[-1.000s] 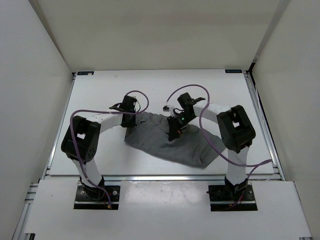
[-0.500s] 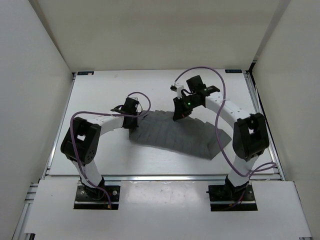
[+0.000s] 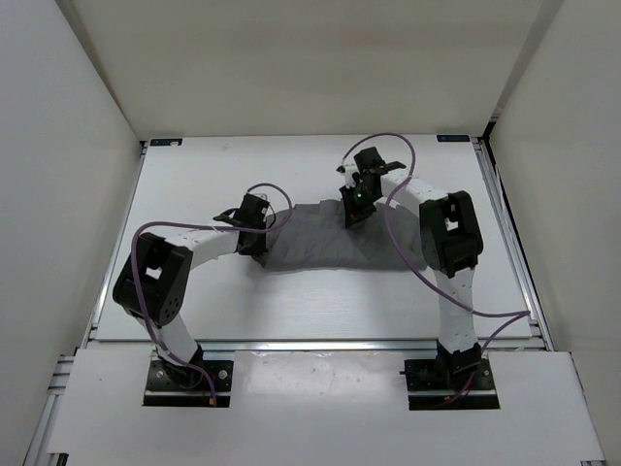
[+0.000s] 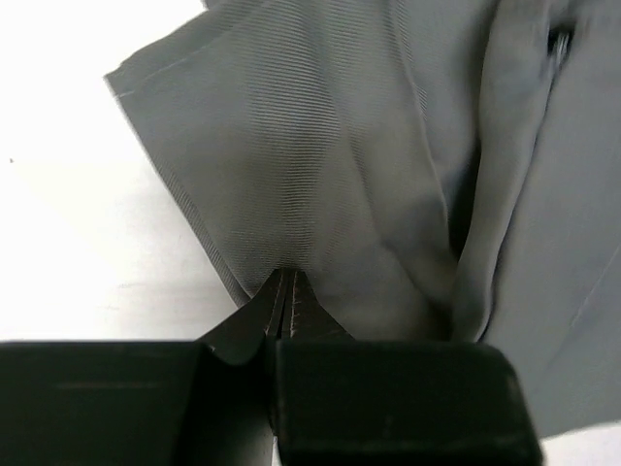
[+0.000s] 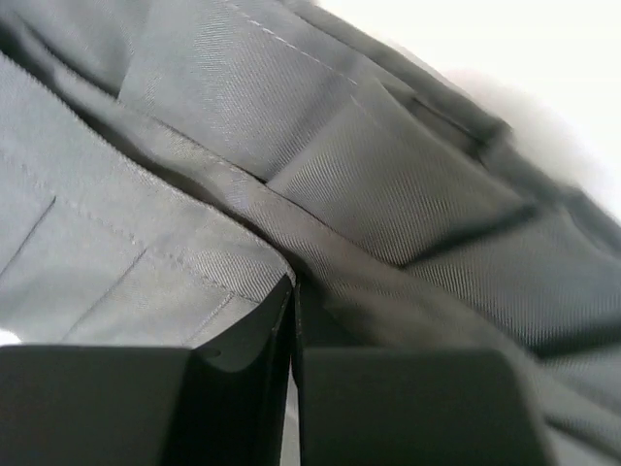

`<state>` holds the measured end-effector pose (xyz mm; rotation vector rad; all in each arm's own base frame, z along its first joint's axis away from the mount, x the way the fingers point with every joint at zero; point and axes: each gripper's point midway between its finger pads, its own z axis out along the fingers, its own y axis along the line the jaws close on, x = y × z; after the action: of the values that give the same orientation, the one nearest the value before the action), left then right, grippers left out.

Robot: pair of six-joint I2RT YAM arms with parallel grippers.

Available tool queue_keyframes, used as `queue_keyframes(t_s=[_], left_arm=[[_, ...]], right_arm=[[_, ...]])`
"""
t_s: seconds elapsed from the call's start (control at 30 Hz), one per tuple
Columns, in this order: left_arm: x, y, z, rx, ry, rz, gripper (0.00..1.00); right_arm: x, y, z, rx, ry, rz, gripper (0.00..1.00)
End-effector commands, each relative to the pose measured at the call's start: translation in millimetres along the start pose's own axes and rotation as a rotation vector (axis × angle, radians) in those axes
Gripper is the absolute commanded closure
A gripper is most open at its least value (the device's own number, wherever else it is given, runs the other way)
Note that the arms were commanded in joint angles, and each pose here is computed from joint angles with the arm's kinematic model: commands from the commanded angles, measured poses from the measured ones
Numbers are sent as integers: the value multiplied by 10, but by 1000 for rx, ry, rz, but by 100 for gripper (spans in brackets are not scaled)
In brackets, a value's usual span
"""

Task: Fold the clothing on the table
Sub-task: Fold the skirt

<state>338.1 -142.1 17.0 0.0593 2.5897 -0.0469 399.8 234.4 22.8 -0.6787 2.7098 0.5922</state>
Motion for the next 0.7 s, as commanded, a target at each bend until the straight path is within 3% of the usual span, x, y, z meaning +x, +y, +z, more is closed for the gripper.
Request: queue_keyframes(t_s=[0.0,0.1,0.17,0.2,0.27,0.47,0.67], left_arm=[[210,50,-112,-4,56,9,100],[97,64,-208,8,19,-11,100],[-11,34,-311,29,-16,-25,100],[-92,26,-384,35,-44,-35,100],[-221,-6,-526,57,-86,-48,100],[-513,-220,-924,185,-201,-111,100],[-628,-645,-1122,347,-249,-110,100]], right_arm=[[-398,-324,-87,164,-115,31,90],[-578,-259,-398,135,-184,76,77],[-679,-128,-703,110,-252,58,49],[-667,-143,-771,117,-268,48,46],[-680,-18,-1062,129,-331,19,32],[-179,-223,-1374,208,-318,139,9],[468,-767,-1416,224,-261,405,6]])
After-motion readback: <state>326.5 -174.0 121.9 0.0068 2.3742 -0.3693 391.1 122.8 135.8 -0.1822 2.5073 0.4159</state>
